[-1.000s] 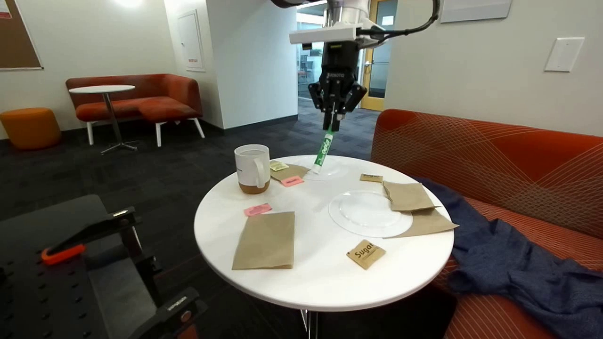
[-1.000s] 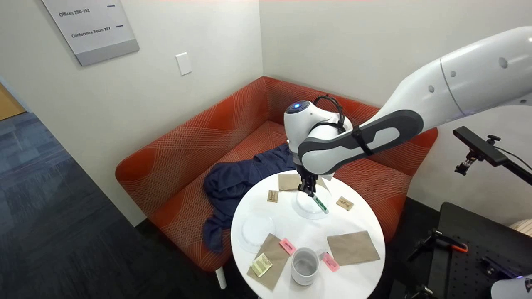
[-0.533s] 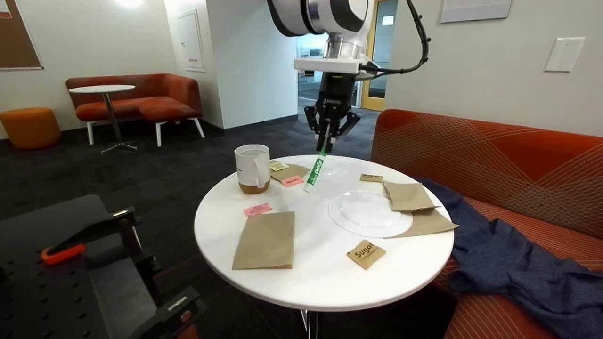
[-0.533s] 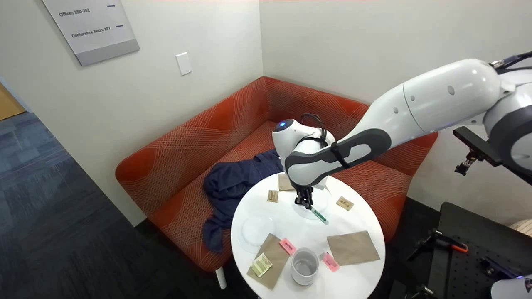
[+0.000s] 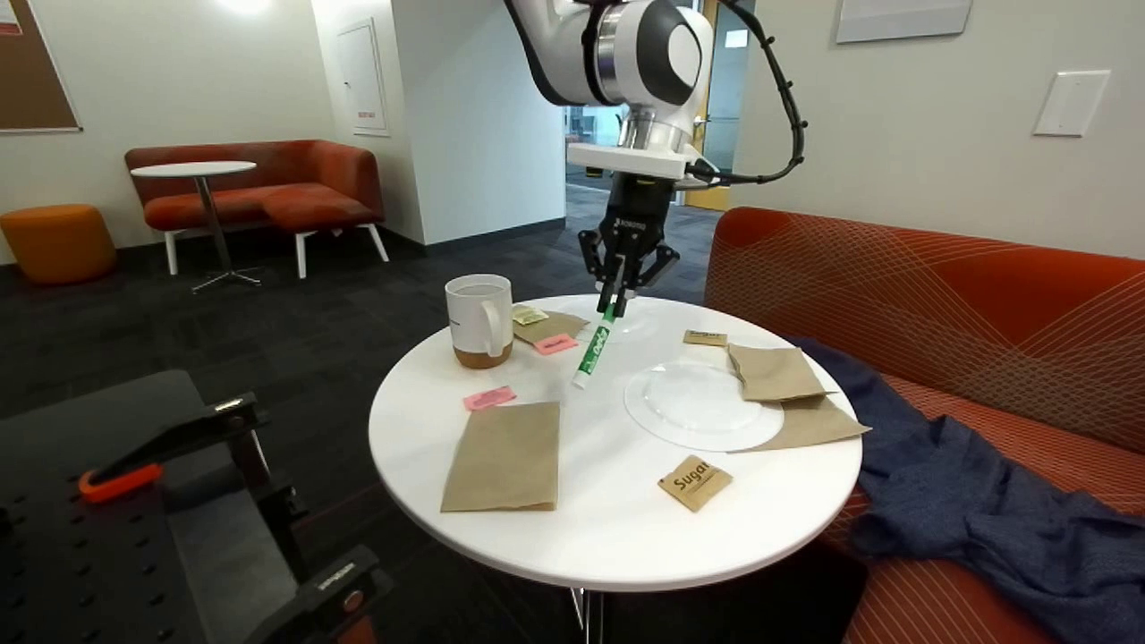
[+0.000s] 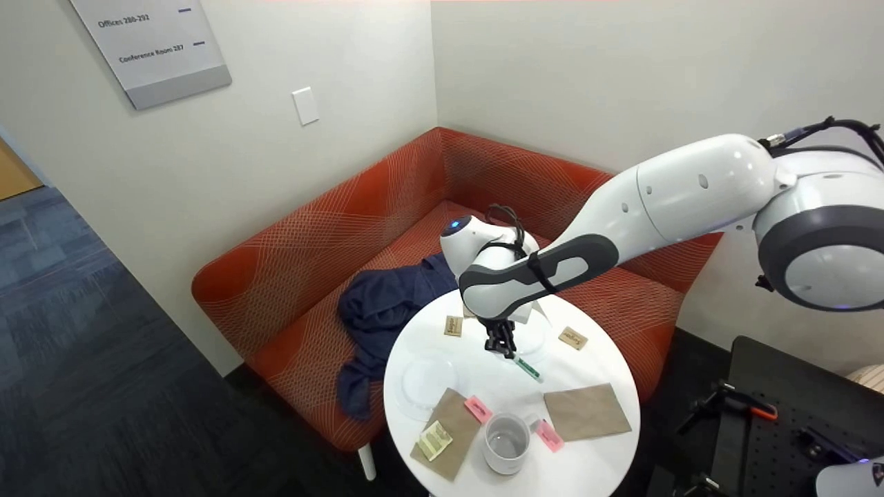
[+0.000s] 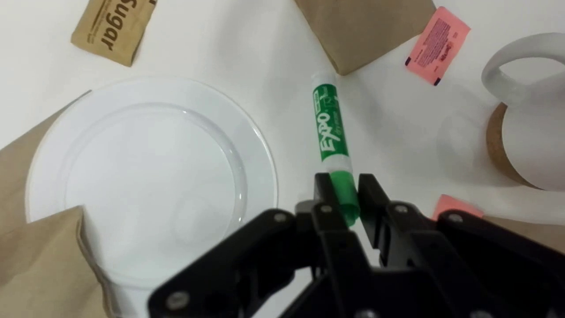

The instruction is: Put the marker on the table

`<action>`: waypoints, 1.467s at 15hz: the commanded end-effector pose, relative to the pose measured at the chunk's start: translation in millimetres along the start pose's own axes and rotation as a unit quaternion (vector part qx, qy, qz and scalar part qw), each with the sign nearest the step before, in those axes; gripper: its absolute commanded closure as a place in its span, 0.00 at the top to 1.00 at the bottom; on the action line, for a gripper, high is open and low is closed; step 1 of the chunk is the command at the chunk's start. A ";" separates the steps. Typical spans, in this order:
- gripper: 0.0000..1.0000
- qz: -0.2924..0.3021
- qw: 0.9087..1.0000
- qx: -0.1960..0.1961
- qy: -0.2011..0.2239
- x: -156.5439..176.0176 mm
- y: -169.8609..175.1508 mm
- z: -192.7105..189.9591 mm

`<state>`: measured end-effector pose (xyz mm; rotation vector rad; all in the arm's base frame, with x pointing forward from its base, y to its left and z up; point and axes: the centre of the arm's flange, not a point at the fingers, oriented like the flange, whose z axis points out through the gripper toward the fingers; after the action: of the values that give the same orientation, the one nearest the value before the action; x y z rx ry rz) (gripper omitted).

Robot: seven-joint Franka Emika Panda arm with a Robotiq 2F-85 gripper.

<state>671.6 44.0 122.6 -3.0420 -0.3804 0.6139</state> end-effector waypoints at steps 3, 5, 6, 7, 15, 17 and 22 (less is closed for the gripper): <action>0.05 -0.022 0.999 0.018 -0.022 29.8 4.3 5.0; 0.05 -0.021 0.999 0.020 -0.026 34.5 3.7 7.0; 0.05 -0.019 0.999 0.021 -0.029 37.0 3.4 7.8; 0.05 -0.019 0.999 0.021 -0.033 39.3 2.9 8.7; 0.82 -0.020 0.999 0.009 -0.026 36.2 -16.8 7.7; 0.95 -0.025 1.000 -0.002 -0.014 27.1 -32.5 5.7; 1.00 -0.029 0.997 -0.034 0.056 -2.9 -64.9 -5.1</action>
<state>695.0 101.2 104.2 -3.0384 -0.5042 0.5497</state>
